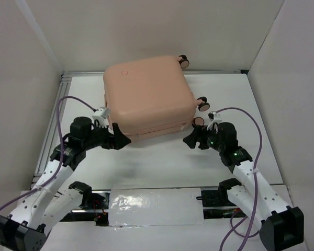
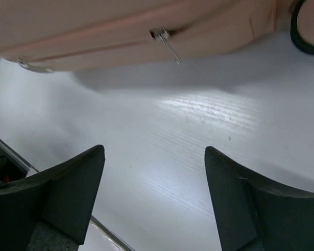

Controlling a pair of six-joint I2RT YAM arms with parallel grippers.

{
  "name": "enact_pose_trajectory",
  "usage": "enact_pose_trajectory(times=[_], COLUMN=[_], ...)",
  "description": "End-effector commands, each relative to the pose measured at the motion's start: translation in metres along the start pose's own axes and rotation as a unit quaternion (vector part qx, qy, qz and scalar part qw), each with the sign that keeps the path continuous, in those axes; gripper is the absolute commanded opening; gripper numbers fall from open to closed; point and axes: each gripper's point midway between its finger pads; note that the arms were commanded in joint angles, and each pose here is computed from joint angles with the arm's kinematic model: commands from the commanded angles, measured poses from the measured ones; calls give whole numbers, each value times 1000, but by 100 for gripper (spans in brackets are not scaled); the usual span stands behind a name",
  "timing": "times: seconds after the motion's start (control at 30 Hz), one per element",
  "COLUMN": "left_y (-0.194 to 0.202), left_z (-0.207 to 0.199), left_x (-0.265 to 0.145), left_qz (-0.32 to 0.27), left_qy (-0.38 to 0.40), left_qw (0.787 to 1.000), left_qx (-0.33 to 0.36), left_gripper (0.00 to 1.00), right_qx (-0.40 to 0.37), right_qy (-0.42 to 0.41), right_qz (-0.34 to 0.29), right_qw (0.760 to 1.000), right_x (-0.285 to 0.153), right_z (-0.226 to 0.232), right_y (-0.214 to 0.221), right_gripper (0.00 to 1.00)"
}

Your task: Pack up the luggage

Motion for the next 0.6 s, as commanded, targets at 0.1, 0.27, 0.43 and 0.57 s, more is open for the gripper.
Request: enact_pose_trajectory(times=[0.1, 0.27, 0.43, 0.57], left_y=[8, 18, 23, 23], left_z=[-11, -23, -19, -18], left_x=[31, 41, 52, 55], left_qz=[-30, -42, -31, -31], left_qy=[0, 25, 14, 12], left_qw=[999, 996, 996, 995], left_qx=[40, 71, 88, 94], left_gripper=[89, 89, 89, 88], right_qx=[-75, -125, -129, -129], right_qy=[-24, -57, -73, -58], right_qz=[-70, -96, -99, -111], right_qw=[994, 986, 984, 984], right_x=[22, 36, 50, 55], right_z=[2, 10, 10, 3], right_y=[-12, -35, -36, -42], right_gripper=[79, 72, 68, 67])
Point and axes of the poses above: each gripper's point midway between its finger pads, its own x axis out along the fingers, its own z axis along the line the jaws close on, y = z × x, and after that the axes turned 11 degrees about -x, right-handed
